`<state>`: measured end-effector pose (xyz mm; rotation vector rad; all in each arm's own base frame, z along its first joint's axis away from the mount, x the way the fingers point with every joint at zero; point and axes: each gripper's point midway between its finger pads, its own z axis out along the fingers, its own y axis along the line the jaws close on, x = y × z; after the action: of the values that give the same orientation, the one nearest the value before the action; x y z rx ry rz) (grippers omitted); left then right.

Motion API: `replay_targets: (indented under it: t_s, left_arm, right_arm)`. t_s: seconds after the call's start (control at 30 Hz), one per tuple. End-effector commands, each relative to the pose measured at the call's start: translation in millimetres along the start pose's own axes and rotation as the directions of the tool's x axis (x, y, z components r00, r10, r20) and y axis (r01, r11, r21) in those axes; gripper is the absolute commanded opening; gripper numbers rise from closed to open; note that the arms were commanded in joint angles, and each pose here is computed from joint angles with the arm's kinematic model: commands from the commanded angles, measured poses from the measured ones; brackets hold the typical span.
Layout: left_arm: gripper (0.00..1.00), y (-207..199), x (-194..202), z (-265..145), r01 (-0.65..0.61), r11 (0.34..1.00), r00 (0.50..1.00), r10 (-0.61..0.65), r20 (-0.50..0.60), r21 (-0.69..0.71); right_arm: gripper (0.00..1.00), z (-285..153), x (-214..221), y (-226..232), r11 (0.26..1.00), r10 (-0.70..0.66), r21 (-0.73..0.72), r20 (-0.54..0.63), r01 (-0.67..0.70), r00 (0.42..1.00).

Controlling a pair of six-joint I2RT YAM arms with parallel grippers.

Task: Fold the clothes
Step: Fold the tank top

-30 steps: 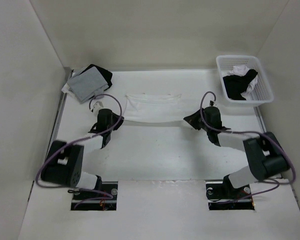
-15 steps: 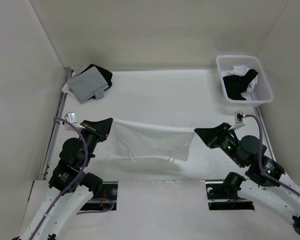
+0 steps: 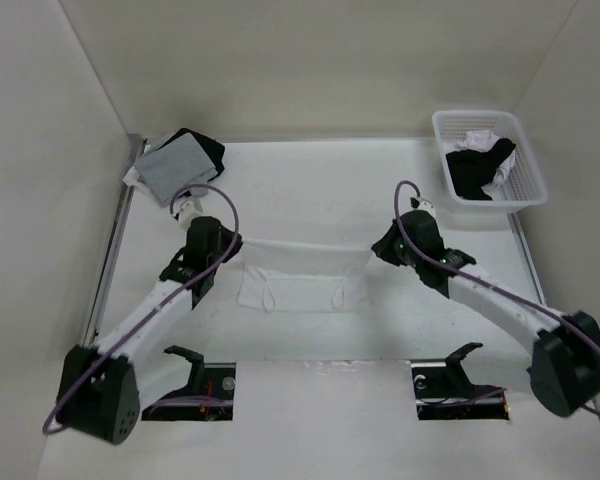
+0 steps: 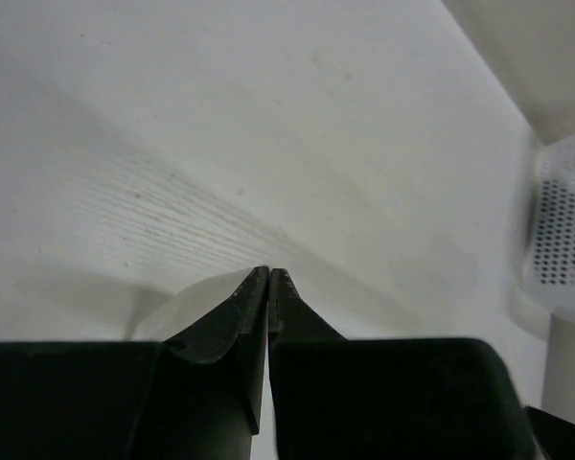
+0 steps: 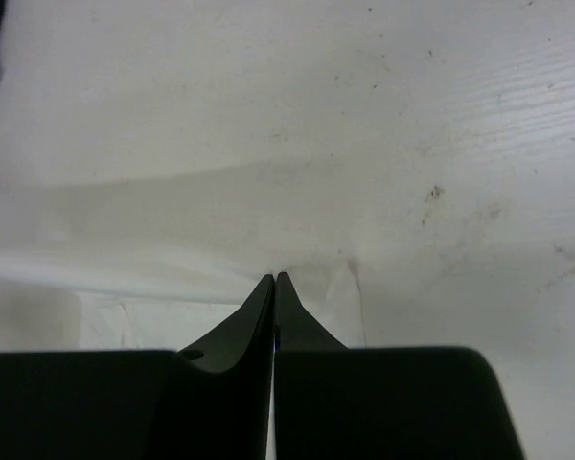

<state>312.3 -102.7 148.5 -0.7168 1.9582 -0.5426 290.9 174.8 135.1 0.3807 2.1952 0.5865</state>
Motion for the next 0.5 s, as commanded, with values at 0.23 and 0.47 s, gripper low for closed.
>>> replay_targets:
  t_s: [0.23, 0.47]
  left_arm:
    - [0.01, -42, -34, 136, 0.038, 0.999, 0.999, -0.039, 0.023, 0.033]
    - [0.01, -36, -32, 110, 0.069, 0.995, 0.997, -0.072, 0.039, 0.076]
  right_arm:
    - [0.01, 104, -92, 26, 0.991, 0.08, -0.112, 0.04, -0.075, 0.996]
    - [0.01, 88, -82, 18, 0.987, 0.092, -0.134, 0.046, -0.085, 0.995]
